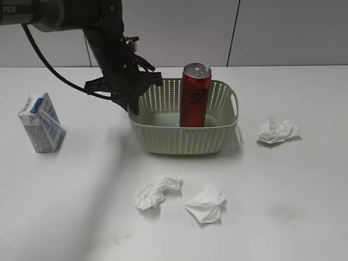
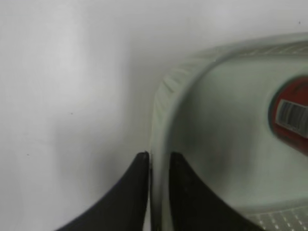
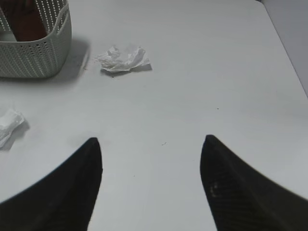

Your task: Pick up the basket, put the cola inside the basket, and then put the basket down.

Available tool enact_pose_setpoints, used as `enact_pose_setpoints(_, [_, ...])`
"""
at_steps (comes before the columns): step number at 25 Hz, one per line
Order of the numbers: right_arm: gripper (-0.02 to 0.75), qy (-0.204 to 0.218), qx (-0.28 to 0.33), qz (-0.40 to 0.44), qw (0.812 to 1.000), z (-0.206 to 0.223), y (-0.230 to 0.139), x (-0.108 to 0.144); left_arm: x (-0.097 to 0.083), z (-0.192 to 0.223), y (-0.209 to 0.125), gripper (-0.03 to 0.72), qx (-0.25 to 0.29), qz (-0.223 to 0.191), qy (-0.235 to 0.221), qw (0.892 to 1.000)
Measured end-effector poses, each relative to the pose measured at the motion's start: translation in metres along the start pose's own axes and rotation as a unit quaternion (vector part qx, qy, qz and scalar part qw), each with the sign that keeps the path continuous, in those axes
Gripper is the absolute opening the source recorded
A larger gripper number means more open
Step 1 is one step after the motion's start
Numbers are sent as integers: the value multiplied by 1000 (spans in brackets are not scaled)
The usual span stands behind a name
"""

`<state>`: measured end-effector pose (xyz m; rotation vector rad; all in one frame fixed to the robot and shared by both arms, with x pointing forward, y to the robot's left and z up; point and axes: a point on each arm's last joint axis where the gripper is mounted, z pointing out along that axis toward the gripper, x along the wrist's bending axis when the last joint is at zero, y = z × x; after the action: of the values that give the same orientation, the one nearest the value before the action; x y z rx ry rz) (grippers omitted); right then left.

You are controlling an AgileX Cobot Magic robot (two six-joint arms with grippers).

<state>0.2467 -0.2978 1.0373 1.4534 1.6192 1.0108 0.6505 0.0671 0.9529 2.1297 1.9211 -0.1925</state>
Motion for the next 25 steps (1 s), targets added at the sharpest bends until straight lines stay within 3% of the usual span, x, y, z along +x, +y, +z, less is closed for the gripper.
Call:
enact_pose_setpoints(4, [499,0,0,0,1000,0,0,0,-1,-2,0,501,6,1,-1,1000])
enact_pose_setpoints(6, [499,0,0,0,1000,0,0,0,-2,-6,-1,619,14,4,0,1000])
enact_pose_setpoints(9, [499,0,0,0,1000,0,0,0,-5,-22,0,653,19,14,6,1000])
enact_pose_setpoints(18, [498,0,0,0,1000,0,0,0,-17,-100,13,657,-90,72,4,993])
enact_pose_setpoints(25, [498,0,0,1,1000,0,0,0,24,-173,15,647,-166,46,12,985])
